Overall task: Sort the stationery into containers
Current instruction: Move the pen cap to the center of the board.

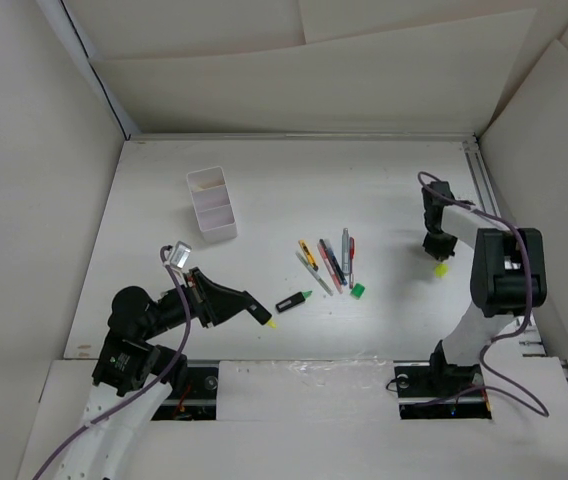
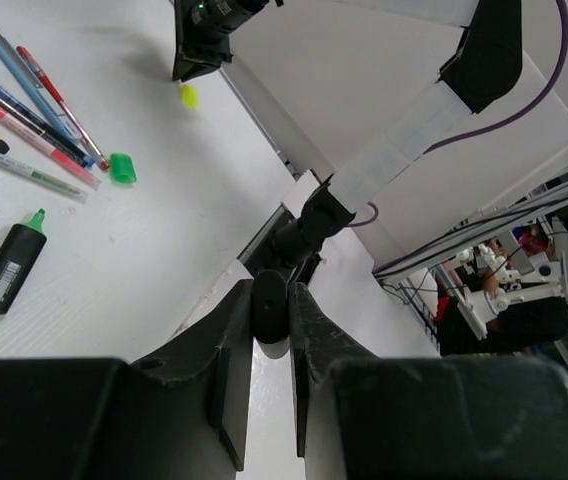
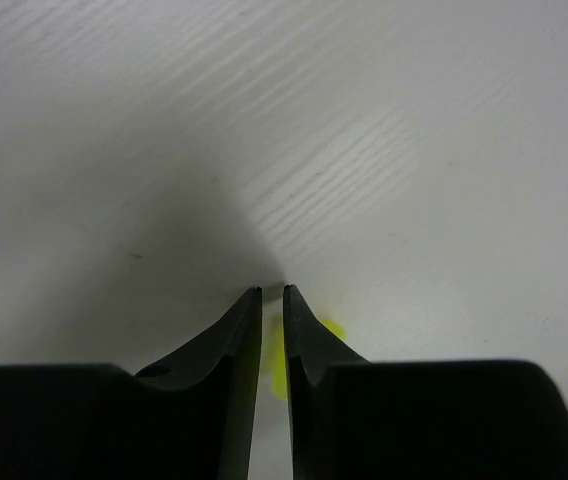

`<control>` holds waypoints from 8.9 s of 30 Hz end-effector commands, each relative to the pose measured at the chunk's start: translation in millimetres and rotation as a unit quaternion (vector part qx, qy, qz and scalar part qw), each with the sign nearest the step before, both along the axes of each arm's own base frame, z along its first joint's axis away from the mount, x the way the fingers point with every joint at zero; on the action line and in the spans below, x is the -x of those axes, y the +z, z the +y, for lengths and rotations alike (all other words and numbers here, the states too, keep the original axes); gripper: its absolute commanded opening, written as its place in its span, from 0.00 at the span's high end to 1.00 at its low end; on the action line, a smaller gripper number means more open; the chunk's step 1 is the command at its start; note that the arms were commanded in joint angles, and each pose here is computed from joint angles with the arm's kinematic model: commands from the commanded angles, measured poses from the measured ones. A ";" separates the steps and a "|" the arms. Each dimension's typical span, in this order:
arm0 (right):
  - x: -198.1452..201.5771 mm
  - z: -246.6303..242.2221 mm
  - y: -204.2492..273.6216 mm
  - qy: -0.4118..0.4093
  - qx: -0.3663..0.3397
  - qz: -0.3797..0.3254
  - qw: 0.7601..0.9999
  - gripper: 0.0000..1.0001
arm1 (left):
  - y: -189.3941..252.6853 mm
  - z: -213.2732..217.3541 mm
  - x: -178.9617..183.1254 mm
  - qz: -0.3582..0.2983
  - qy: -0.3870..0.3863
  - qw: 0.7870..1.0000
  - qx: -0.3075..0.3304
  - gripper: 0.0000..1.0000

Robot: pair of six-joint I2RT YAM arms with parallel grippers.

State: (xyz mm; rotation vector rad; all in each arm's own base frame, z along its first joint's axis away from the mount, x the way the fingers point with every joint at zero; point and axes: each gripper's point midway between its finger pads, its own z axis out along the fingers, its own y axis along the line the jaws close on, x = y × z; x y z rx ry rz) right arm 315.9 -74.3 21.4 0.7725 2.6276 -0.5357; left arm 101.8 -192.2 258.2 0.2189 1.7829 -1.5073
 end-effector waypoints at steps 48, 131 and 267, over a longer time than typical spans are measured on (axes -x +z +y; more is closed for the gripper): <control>44.5 -17.0 -4.2 -0.046 -0.082 -0.017 0.995 0.55 | 14.0 -2.1 6.6 -0.032 -0.018 0.999 0.024 1.00; 61.9 234.8 1.6 0.111 -0.268 -0.145 0.946 0.68 | 3.5 3.3 5.7 -0.028 0.006 0.999 0.019 1.00; 75.8 207.5 56.9 0.258 -0.087 -0.191 0.943 0.76 | -36.1 -5.5 -54.0 0.038 0.060 0.997 -0.029 1.00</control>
